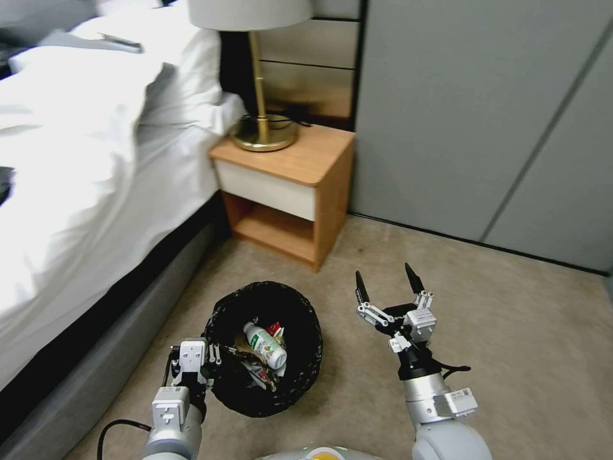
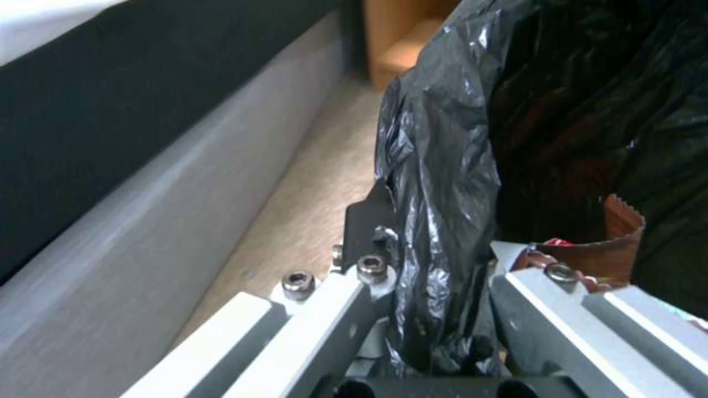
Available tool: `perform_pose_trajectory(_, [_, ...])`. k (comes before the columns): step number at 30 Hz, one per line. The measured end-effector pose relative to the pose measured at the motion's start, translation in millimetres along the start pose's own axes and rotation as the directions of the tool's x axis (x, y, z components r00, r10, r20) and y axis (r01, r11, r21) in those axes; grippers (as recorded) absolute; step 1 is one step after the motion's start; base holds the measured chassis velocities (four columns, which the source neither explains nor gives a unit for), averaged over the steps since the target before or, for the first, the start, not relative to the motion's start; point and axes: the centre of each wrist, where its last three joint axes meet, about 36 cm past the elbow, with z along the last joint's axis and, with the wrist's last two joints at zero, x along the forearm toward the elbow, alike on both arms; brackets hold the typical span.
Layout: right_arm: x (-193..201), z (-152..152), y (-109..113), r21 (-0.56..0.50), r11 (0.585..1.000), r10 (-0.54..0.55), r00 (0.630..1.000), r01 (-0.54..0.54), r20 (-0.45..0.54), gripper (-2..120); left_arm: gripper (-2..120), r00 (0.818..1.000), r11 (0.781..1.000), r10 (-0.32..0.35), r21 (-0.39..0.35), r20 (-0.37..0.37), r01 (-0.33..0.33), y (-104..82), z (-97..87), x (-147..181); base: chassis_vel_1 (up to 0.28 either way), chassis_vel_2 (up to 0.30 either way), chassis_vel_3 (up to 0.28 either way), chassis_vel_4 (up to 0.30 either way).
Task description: Pick up the trash bin, then pick up the garbage from the floor and place it into the trash bin.
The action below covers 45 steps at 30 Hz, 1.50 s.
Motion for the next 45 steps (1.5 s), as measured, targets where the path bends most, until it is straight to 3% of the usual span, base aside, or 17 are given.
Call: perform_pose_trajectory(45, [-6.6, -2.1, 3.0, 0.009, 0.999, -0.041, 0.999, 0.041, 0.023, 100, 1, 1.000, 1.000, 0.025, -0.010, -0.011, -0.025, -3.0, 2.3, 3.4, 0.125, 0.125, 0.125, 0.123])
